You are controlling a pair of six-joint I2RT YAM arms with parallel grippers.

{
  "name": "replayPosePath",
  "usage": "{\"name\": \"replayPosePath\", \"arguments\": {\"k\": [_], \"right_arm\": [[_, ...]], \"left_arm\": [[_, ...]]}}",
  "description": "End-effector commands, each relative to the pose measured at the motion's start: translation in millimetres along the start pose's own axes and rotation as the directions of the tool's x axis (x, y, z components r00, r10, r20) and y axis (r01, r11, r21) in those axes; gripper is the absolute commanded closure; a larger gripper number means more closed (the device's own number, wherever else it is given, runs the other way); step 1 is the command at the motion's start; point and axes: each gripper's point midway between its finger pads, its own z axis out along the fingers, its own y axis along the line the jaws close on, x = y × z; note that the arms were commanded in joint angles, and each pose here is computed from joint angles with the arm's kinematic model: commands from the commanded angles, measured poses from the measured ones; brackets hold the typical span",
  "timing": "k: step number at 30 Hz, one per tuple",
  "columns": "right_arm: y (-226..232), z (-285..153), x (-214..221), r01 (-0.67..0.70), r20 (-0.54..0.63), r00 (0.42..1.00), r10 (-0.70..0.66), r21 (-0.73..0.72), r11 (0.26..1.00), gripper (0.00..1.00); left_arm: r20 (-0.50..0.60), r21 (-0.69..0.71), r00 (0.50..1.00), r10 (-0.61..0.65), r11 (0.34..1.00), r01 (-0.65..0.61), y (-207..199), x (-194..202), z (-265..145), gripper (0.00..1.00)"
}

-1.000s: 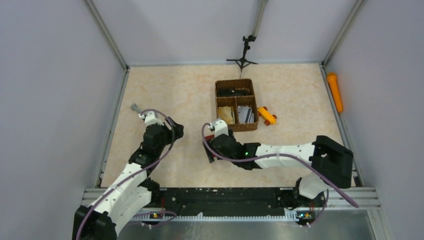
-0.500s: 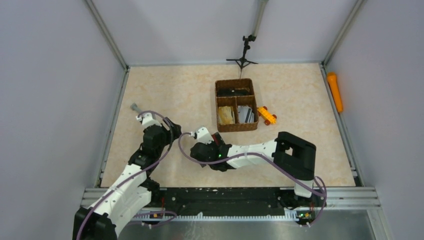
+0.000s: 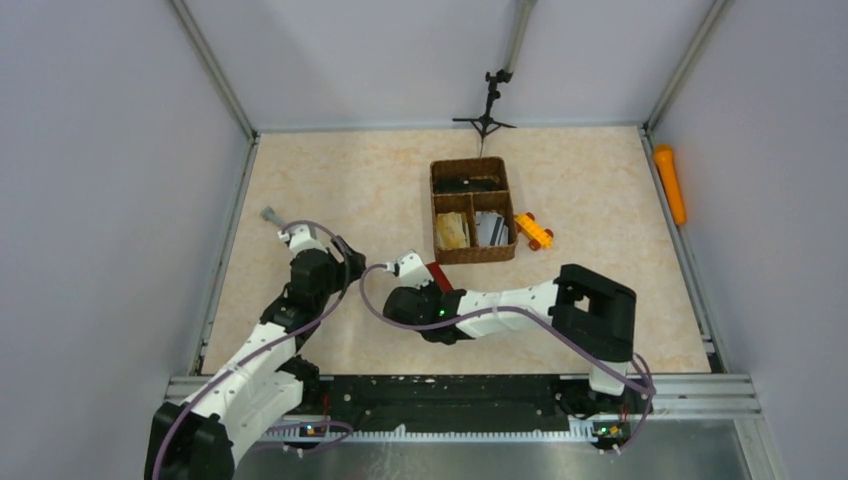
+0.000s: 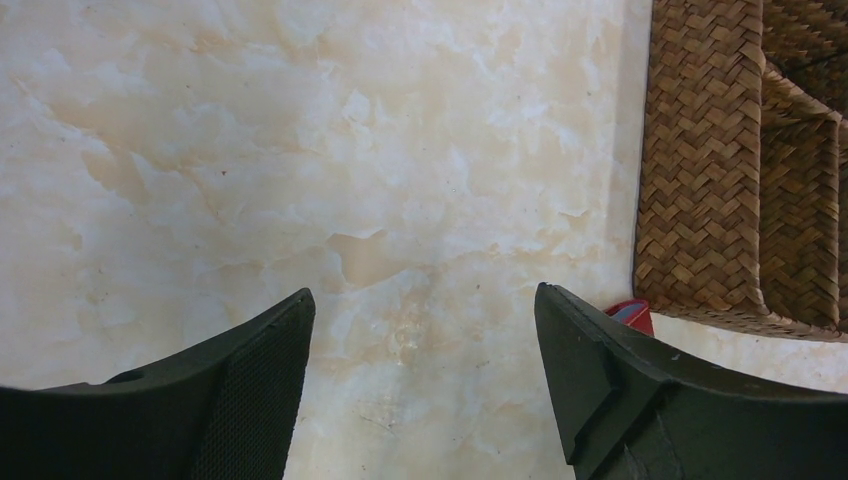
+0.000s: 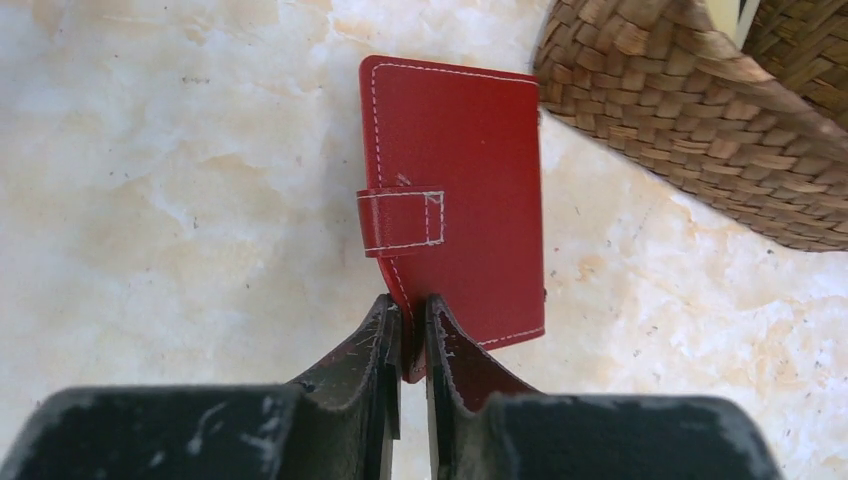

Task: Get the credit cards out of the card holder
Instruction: Open the card holder at the center of the board.

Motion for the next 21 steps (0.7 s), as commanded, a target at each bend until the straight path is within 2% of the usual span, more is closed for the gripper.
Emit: {"name": "replayPosePath", "arguments": {"k": [1,4,7,9,12,16,18,20,21], "right_arm": [[-1.4,-27.8,-24.0,-0.109,0.066,0.991,0.117,-0.107,0.988,0.93],[-8.7,-36.5,-30.7,-0.190,0.072,0.976,0.205,-0.175,0.966,0.99],[-16.2,-44.3,-36.6,-0.301,0.052,0.943,0.329,-0.291,0.908,1.00],[-17.4,-54.6,-42.4,-0.398,0.014,0.896,0.444,-0.421,0.815,1.00],[-32.3,-70.7,-59.3,-0.508,-0.020,0.787,0.616,-0.587,0.631,1.00],[-56.4,-63.7,-37.6,-0.614,-0.137,0.695,0.706,-0.624,0.483,0.99],[-64.0,-57.3,-21.7,-0.662,-0.199,0.656,0.728,-0.615,0.429,0.87],[-68.5,-52.5,-6.8,-0.697,-0.246,0.624,0.742,-0.605,0.386,0.67],[-70.9,-50.1,0.6,-0.712,-0.261,0.612,0.747,-0.594,0.375,0.61]], "left_arm": [[0.021,0.048,1.000,0.001,0.999,-0.002,-13.2,-9.6,3.1,0.16],[-0.002,0.067,1.000,0.009,0.998,-0.009,-17.3,-5.4,5.6,0.16],[-0.040,0.106,0.999,0.027,0.994,-0.022,-24.5,1.5,7.8,0.16],[-0.077,0.151,0.996,0.055,0.988,-0.043,-32.5,8.0,9.0,0.16],[-0.154,0.232,0.982,0.105,0.970,-0.067,-47.0,20.9,8.8,0.16],[-0.231,0.335,0.962,0.142,0.941,-0.059,-63.8,37.0,8.7,0.19],[-0.261,0.381,0.953,0.156,0.924,-0.047,-71.4,43.6,7.9,0.20],[-0.283,0.424,0.944,0.170,0.905,-0.036,-78.6,48.9,6.4,0.21],[-0.293,0.440,0.940,0.175,0.897,-0.030,-81.5,51.1,5.9,0.21]]}}
